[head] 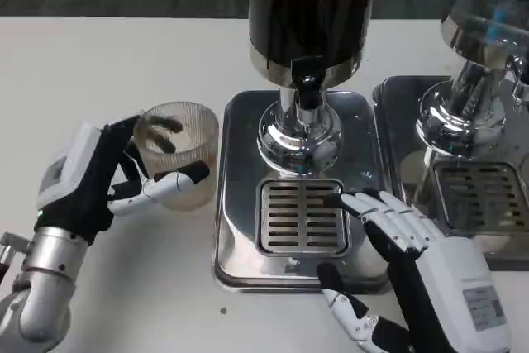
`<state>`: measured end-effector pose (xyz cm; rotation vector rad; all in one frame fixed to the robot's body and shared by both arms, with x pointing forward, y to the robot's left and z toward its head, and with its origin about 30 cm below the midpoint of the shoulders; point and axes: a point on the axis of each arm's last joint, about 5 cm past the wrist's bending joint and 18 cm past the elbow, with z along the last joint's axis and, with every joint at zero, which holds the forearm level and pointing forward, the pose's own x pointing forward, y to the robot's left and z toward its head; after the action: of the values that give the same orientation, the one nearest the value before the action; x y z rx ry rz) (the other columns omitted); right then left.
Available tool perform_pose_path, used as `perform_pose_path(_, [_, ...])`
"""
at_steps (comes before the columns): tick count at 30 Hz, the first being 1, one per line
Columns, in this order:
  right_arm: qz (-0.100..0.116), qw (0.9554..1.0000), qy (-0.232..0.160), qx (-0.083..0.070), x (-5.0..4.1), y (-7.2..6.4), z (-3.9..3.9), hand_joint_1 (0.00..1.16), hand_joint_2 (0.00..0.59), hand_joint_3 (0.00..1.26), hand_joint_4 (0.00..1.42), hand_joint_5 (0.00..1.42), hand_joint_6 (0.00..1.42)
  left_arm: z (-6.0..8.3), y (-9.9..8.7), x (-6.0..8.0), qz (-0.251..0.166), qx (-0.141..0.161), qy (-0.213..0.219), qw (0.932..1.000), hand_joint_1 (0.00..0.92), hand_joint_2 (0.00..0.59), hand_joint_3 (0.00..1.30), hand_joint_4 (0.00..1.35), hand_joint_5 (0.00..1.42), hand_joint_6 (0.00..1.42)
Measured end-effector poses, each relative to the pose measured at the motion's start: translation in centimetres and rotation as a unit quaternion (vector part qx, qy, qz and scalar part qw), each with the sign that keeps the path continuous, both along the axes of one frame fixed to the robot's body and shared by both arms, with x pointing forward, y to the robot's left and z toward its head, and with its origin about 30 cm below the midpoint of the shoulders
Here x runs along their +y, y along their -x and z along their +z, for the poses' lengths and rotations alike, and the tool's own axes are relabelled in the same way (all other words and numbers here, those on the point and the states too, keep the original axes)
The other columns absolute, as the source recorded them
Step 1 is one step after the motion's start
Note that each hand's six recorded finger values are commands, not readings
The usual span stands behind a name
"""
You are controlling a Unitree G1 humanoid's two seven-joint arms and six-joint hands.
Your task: Grasp the cup under the faucet to collect the drink, then remove the cup.
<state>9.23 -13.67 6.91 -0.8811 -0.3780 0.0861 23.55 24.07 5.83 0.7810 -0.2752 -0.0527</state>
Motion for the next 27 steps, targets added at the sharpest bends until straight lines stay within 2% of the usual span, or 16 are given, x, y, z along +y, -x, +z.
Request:
perform_pose_path(4, [0.000, 1.0000, -0.001, -0.001, 0.01, 0.0, 0.00, 0.44, 0.420, 0.28, 0.24, 0.18, 0.22, 0.5, -0.2, -0.2, -0.009, -0.024, 0.013, 0.9996, 0.317, 0.128, 0.53, 0.64, 0.85, 0.97])
perform_pose_path(8, [0.000, 1.0000, -0.002, -0.002, 0.01, 0.0, 0.01, 0.44, 0.420, 0.28, 0.24, 0.18, 0.21, 0.7, -0.4, -0.6, -0.023, -0.033, 0.017, 0.9991, 0.316, 0.128, 0.53, 0.64, 0.85, 0.97])
perform_pose_path(17, [-0.008, 0.9999, -0.008, -0.006, 0.09, 0.2, -0.03, 0.44, 0.420, 0.28, 0.24, 0.18, 0.21, -0.1, -0.8, -3.4, -0.085, 0.000, 0.010, 0.9964, 0.310, 0.125, 0.52, 0.64, 0.83, 0.95])
perform_pose_path(21, [-0.014, 0.9999, -0.010, -0.002, 0.17, 0.6, -0.12, 0.44, 0.420, 0.28, 0.24, 0.18, 0.21, -0.3, -1.1, -4.4, -0.102, 0.017, -0.004, 0.9946, 0.309, 0.125, 0.52, 0.63, 0.83, 0.95])
perform_pose_path(27, [-0.021, 0.9996, -0.017, -0.008, 0.51, 0.8, 0.14, 0.44, 0.420, 0.28, 0.24, 0.19, 0.21, -0.8, -1.0, -5.1, -0.120, 0.034, -0.019, 0.9920, 0.301, 0.128, 0.52, 0.63, 0.83, 0.93])
